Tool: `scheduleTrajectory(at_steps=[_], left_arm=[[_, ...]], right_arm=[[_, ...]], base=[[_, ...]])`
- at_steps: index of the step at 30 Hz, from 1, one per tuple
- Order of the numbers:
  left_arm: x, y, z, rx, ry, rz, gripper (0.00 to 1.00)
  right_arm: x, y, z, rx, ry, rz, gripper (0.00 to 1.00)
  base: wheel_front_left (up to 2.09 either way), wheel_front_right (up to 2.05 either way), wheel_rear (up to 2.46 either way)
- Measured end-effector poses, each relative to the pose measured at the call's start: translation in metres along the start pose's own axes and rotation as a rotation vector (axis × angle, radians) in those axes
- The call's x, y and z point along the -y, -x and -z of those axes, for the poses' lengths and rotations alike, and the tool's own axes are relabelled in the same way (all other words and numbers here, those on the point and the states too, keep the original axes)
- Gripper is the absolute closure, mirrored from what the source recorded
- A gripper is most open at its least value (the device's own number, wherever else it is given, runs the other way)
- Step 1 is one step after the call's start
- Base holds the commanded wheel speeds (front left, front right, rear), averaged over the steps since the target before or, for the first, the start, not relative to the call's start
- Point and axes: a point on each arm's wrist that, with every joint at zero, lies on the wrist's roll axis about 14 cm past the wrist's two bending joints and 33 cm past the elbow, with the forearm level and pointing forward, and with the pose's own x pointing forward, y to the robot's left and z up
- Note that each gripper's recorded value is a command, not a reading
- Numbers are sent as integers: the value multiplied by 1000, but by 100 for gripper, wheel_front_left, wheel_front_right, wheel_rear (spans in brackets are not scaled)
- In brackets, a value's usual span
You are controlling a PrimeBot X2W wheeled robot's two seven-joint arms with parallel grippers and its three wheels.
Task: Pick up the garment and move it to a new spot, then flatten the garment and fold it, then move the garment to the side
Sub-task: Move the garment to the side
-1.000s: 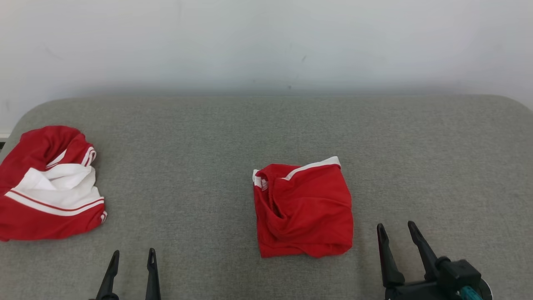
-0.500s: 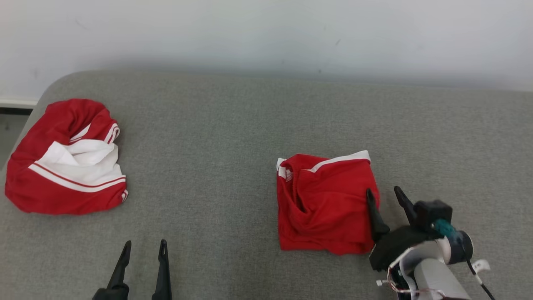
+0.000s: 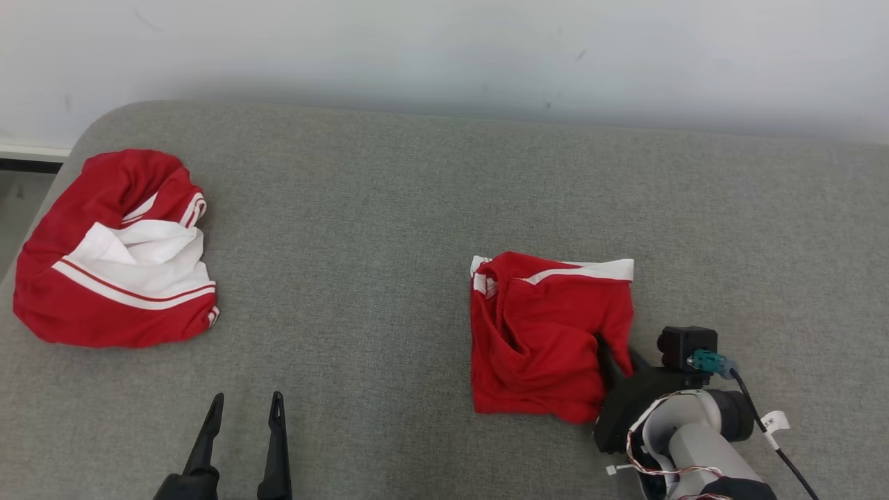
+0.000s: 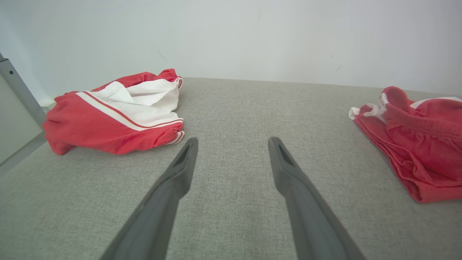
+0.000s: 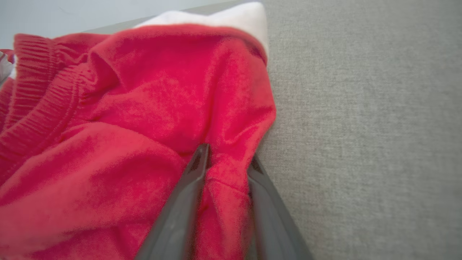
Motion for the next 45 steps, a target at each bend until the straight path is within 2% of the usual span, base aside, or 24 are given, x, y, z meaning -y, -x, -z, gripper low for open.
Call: scheduleTrajectory(at_steps=[5, 10, 14, 18, 29, 36, 45], left_arm=[[4, -5, -1, 4, 4, 11, 0], [9, -15, -3, 11, 7, 32, 0], [16, -28, 0, 7, -1, 59, 0], [24, -48, -5, 29, -2, 94, 0], [54, -96, -7, 76, -7, 197, 0], [70, -118, 3, 87, -18, 253, 0], [92, -144, 14, 115, -25, 337, 0]], right_arm=[[2, -1, -5, 17, 13, -5, 100], [23, -12, -36, 63, 86, 11, 100], [51, -23, -68, 89, 166, 45, 100], [94, -30, -90, 79, 248, 111, 100], [197, -40, -127, 20, 407, 284, 100], [239, -41, -142, -9, 474, 360, 100], [290, -22, -152, -54, 547, 472, 100]], base=[[0, 0, 0], [0, 0, 0], [0, 0, 0], [0, 0, 0], [0, 0, 0], [0, 0, 0], [0, 0, 0]])
